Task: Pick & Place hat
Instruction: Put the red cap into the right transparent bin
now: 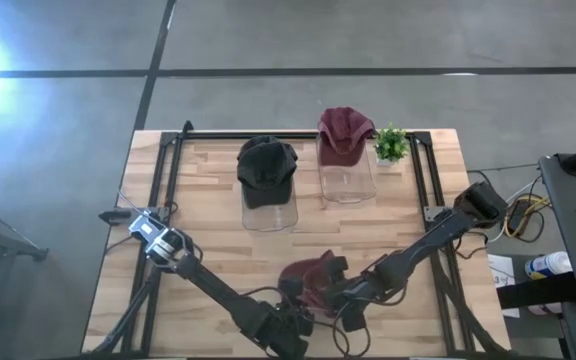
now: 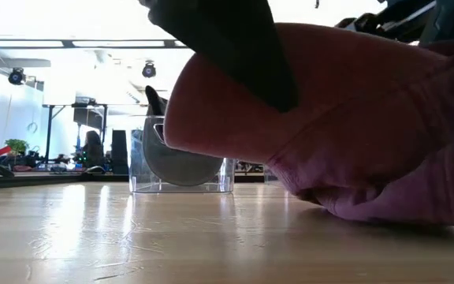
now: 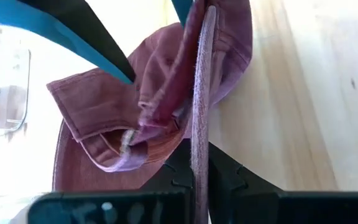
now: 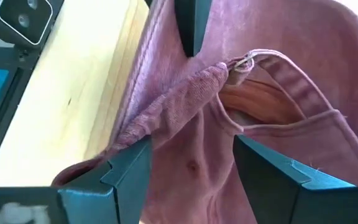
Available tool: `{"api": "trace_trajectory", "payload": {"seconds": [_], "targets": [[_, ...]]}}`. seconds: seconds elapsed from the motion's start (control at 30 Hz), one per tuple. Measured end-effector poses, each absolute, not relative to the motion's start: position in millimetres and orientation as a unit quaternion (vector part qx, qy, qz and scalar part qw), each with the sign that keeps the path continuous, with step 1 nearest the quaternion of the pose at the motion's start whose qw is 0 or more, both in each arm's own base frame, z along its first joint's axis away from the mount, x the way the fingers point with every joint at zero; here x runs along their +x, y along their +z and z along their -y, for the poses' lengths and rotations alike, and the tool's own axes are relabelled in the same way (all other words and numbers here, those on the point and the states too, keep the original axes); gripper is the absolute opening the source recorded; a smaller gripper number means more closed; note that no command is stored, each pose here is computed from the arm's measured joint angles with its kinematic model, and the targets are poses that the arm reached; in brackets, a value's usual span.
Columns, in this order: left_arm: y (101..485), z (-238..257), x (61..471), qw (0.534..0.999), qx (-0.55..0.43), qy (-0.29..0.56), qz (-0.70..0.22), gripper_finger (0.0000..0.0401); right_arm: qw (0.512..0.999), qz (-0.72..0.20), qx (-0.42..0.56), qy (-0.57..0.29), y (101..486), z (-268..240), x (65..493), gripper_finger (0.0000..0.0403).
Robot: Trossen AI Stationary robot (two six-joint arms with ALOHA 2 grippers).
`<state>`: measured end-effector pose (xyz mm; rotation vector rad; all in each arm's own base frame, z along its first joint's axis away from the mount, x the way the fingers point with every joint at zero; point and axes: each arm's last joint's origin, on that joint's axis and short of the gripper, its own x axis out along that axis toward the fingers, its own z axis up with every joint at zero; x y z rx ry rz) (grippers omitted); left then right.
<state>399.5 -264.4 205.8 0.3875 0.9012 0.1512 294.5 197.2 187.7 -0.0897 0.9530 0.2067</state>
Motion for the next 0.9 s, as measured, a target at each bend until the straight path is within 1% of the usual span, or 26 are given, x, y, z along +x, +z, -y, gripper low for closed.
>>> {"api": "trace_trajectory", "payload": {"seconds": [0.17,0.27,0.53,0.67,0.8,0.9], "targets": [[205.9,260.2,401.7,0.879,0.19,0.087,-0.429,0.0019,0.883,-0.46,-0.072,0.062,196.8,-190.0,284.4,0.0224],[205.6,258.6,402.7,0.879,0.189,0.088,-0.429,0.0019,0.884,-0.458,-0.074,0.055,197.3,-187.3,280.6,0.0224],[201.8,251.4,406.5,0.877,0.185,0.093,-0.434,0.0019,0.885,-0.459,-0.052,0.047,201.4,-196.6,266.3,0.0224],[201.6,248.8,408.3,0.877,0.182,0.097,-0.434,0.0019,0.876,-0.479,-0.038,0.024,207.6,-197.4,250.1,0.0224],[201.9,246.5,410.4,0.879,0.179,0.099,-0.432,0.0019,0.884,-0.467,-0.008,0.023,219.4,-203.5,233.8,0.0224],[202.6,244.4,413.3,0.882,0.173,0.101,-0.426,0.0019,0.882,-0.471,0.008,0.021,215.7,-208.2,226.3,0.0224]]}}
